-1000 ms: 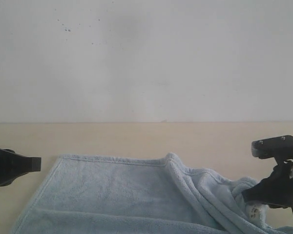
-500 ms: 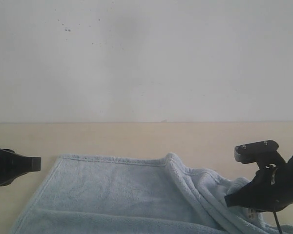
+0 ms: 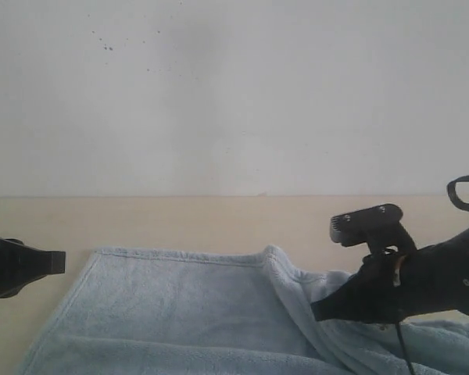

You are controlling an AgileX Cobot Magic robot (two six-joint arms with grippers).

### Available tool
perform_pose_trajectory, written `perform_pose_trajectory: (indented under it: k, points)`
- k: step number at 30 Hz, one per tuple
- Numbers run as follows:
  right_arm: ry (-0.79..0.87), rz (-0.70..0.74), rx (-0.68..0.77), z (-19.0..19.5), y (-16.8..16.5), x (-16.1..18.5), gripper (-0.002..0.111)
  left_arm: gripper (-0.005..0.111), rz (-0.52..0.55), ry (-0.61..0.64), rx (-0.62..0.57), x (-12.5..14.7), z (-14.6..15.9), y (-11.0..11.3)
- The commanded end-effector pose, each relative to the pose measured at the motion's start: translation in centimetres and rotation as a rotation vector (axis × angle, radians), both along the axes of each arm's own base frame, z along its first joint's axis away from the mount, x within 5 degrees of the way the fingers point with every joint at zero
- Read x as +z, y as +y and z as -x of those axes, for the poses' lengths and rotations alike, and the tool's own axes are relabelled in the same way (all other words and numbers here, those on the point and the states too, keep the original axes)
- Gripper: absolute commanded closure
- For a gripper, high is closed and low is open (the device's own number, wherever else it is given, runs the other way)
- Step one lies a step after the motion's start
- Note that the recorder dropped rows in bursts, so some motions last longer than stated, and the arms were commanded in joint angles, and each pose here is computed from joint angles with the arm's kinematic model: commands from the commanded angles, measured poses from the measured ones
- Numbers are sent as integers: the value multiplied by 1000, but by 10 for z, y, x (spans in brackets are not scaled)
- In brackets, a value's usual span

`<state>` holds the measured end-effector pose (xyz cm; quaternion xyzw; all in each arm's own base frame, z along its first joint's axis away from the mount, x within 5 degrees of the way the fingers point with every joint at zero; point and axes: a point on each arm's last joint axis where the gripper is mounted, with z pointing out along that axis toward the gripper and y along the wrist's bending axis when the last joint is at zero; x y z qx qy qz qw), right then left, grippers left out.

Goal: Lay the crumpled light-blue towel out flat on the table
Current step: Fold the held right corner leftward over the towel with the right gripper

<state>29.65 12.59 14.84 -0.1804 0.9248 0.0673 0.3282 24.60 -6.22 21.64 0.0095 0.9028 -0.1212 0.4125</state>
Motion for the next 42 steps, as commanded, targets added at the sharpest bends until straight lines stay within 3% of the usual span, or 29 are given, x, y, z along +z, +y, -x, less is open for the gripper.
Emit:
perform_pose_trajectory:
  k: [1, 13, 19, 21, 22, 24, 25, 31, 35, 42]
  points:
    - [9, 12, 86, 14, 25, 6, 108, 103, 12, -10, 16, 2, 1, 0]
    - [121, 108, 262, 61, 64, 4, 108, 103, 11, -11, 17, 2, 1, 0]
    - [102, 85, 281, 89, 51, 12, 107, 103, 11, -11, 17, 2, 1, 0]
    - [81, 91, 304, 95, 46, 17, 96, 103, 11, -11, 17, 2, 1, 0]
    - [53, 99, 331, 97, 44, 24, 80, 103, 11, -11, 17, 2, 1, 0]
    - [16, 111, 364, 100, 41, 34, 61, 103, 11, -11, 17, 2, 1, 0]
    - [9, 107, 363, 101, 40, 37, 59, 103, 11, -11, 17, 2, 1, 0]
    - [-79, 92, 395, 107, 35, 60, 60, 103, 11, -6, 8, 1, 1, -1]
    - [-108, 186, 512, 101, 39, 48, 80, 103, 11, -6, 8, 1, 1, -1]
    - [-50, 271, 457, 58, 38, 35, 80, 103, 11, -4, 7, 1, 1, -1]
